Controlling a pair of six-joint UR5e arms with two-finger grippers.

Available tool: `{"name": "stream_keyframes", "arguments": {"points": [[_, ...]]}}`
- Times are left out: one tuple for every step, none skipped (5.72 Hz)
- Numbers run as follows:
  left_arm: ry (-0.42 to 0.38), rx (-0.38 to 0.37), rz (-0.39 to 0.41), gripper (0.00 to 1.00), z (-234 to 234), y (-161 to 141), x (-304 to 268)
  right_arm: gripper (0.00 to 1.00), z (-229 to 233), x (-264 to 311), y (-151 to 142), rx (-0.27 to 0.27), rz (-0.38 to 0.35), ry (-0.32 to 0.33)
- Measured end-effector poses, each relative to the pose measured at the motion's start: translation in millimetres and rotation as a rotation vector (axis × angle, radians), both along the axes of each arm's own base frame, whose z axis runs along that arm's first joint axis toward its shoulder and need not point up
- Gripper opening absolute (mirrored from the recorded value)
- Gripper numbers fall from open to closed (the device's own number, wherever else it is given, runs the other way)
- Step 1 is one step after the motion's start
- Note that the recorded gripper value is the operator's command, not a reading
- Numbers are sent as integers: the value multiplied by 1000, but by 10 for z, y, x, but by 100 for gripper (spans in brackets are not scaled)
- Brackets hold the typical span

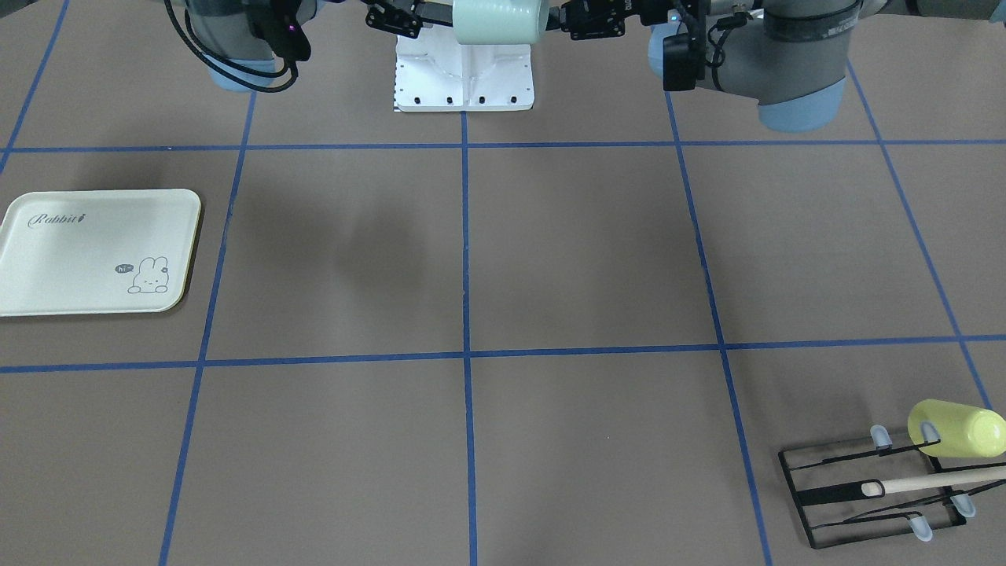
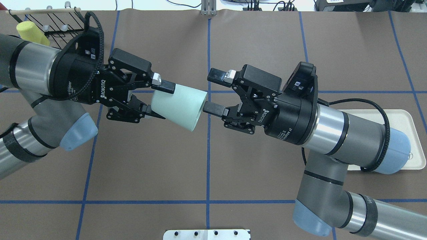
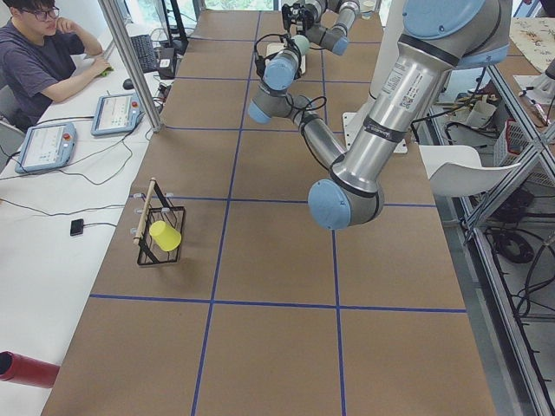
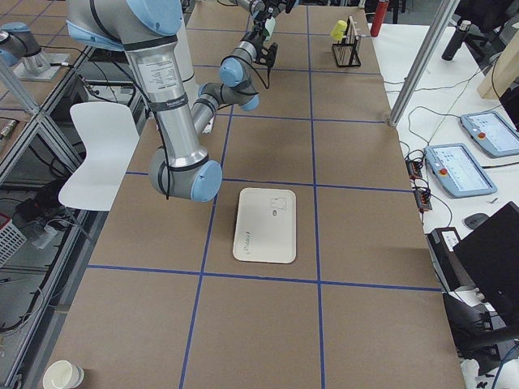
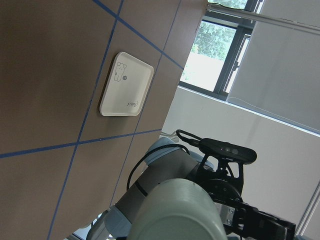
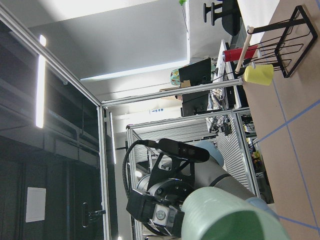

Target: Left arm grabs green cup and hands to right arm on tray

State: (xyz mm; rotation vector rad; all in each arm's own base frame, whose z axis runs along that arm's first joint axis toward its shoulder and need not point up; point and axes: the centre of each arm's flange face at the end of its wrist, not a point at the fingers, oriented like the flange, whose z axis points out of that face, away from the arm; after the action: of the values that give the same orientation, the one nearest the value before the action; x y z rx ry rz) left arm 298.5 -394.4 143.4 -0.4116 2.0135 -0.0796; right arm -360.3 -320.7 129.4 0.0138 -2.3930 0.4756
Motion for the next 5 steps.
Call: {"name": "stream_keyframes", "arguments": {"points": [[-1,-1,8,18,3,21,34,97,-54,-13,-12,-5,5,1],[0,0,15,18,1,45,62,86,-72,-17,-16,-8,7,0],[1,0,19,18,-3,59,70,85,-73,-26,-21,-9,11,7],[1,-4,22,18,-7,64,70,85,-74,-41,-28,-6,20,22],[1,-8,26,18,-13,69,72,85,-74,-53,-33,-3,27,34]]}}
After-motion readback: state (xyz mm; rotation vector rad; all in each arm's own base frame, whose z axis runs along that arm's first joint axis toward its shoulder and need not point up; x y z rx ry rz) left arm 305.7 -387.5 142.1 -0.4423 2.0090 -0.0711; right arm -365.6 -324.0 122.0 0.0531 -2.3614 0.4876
